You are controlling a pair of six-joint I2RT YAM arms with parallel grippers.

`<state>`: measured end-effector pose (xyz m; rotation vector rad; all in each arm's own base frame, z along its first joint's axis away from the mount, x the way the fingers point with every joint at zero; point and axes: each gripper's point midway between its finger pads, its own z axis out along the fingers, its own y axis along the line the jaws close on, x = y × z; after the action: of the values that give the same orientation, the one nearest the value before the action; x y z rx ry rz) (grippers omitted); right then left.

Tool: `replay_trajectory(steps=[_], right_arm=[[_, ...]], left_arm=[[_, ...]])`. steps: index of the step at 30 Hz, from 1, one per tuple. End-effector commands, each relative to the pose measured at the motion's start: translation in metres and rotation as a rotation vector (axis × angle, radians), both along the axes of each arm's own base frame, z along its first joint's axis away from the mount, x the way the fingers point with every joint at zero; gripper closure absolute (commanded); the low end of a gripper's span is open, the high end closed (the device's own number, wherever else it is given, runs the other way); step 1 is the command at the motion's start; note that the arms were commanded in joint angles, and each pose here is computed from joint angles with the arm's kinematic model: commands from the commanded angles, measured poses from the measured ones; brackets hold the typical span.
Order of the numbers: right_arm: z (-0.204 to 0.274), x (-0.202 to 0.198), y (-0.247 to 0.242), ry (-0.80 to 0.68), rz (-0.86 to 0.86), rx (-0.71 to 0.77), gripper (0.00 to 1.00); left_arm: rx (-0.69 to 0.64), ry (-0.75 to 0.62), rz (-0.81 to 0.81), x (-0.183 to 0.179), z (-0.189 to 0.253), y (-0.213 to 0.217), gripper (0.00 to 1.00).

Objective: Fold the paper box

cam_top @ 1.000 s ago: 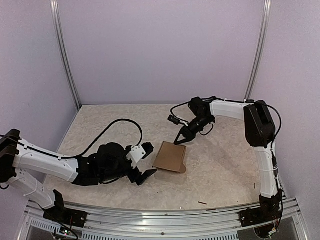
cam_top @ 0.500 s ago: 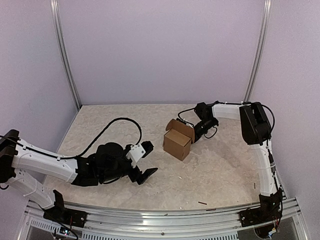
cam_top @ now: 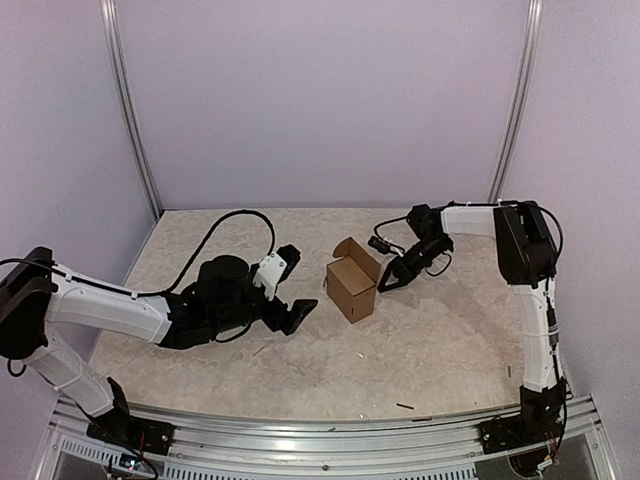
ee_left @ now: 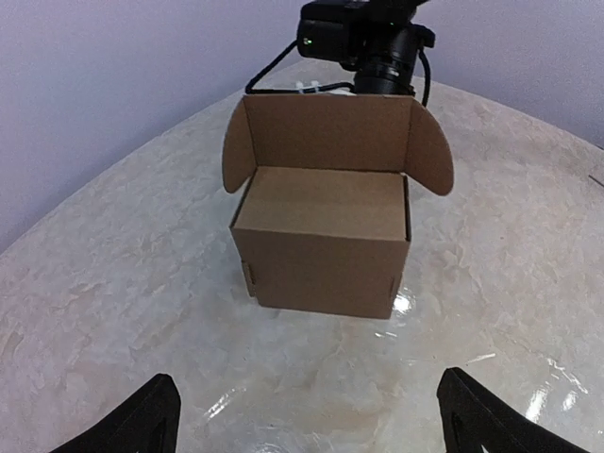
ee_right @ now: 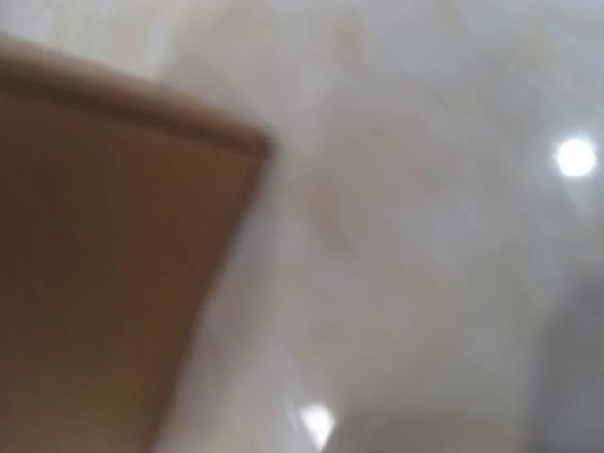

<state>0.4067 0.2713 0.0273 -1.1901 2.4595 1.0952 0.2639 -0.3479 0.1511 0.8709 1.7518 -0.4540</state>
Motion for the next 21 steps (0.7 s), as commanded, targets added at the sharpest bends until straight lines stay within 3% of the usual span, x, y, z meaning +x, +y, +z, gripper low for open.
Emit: replay_trajectory(steps=[1, 5, 9, 15, 21], right_arm=[[0.020, 0.000, -0.028, -0.115, -0.006, -0.062, 0.80], [0.033, -0.014, -0.039, -0.208, 0.028, -0.083, 0.77], [0.051, -0.028, -0.047, -0.335, 0.092, -0.085, 0.71], [0.067, -0.045, -0.044, -0.523, 0.194, -0.031, 0.52], [0.068, -0.056, -0.017, -0.586, 0.303, -0.016, 0.47]], left_arm=[[-0.134, 0.009, 0.009, 0.042, 0.028, 0.000, 0.07], [-0.241, 0.073, -0.056, 0.072, 0.032, 0.001, 0.03], [-0.308, 0.182, -0.297, 0.075, 0.017, -0.017, 0.01], [-0.267, 0.209, -0.474, 0.074, -0.018, -0.041, 0.01], [-0.234, 0.169, -0.509, 0.093, -0.024, -0.056, 0.01]])
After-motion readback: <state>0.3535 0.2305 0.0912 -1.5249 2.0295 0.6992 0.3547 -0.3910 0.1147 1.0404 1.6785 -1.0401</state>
